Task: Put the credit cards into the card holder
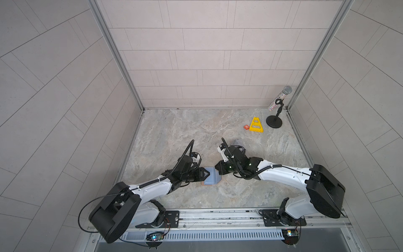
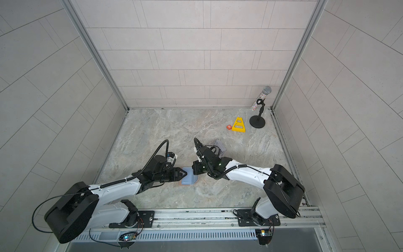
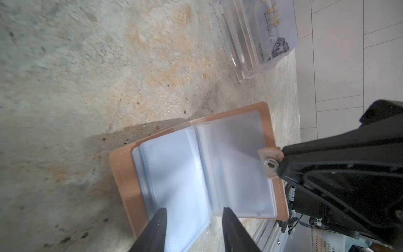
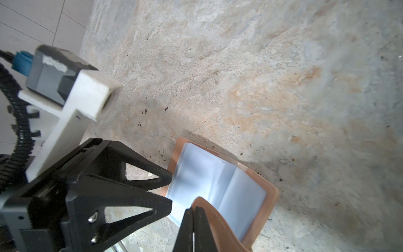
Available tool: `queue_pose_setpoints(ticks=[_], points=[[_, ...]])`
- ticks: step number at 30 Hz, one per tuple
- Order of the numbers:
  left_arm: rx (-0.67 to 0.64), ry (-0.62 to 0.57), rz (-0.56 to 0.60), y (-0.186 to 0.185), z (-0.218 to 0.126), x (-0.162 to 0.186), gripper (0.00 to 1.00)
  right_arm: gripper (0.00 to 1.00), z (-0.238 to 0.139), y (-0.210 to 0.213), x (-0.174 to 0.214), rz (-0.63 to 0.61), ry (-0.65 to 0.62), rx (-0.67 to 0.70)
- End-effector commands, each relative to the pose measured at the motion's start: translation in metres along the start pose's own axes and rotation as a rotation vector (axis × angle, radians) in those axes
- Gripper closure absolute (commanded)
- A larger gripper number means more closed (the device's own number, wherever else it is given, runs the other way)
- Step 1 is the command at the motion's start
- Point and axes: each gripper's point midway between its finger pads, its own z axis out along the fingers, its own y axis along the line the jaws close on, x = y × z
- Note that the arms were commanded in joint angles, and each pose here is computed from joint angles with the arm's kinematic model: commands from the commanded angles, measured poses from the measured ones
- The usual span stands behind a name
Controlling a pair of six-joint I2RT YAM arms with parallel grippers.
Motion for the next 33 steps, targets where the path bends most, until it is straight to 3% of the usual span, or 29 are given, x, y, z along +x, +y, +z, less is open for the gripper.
queue_pose_setpoints(ticks=[1, 9, 13, 16, 27, 30, 33], points=[[0.056, -0.015, 0.025, -0.016, 0.003, -0.01, 0.57, 1.0, -0.008, -0.008, -0.003, -0.031, -0.005, 0.064], [0.023, 0.018, 0.005, -0.003, 0.011, -0.001, 0.58, 0.99, -0.016, -0.029, 0.001, -0.067, 0.011, 0.184], [0.006, 0.029, -0.001, 0.003, 0.013, 0.004, 0.59, 0.75, -0.025, -0.044, 0.002, -0.089, 0.014, 0.276], [-0.003, 0.036, -0.003, 0.005, 0.013, 0.006, 0.59, 0.64, -0.037, -0.051, -0.002, -0.109, 0.002, 0.332], [-0.026, 0.051, 0.004, 0.009, 0.013, 0.009, 0.59, 0.47, -0.1, -0.069, -0.027, -0.166, -0.122, 0.54], [-0.03, 0.053, 0.003, 0.009, 0.014, 0.009, 0.59, 0.47, -0.107, -0.063, -0.03, -0.172, -0.143, 0.507], [-0.034, 0.052, 0.001, 0.01, 0.013, 0.009, 0.6, 0.49, -0.098, -0.031, -0.029, -0.207, -0.149, 0.306]])
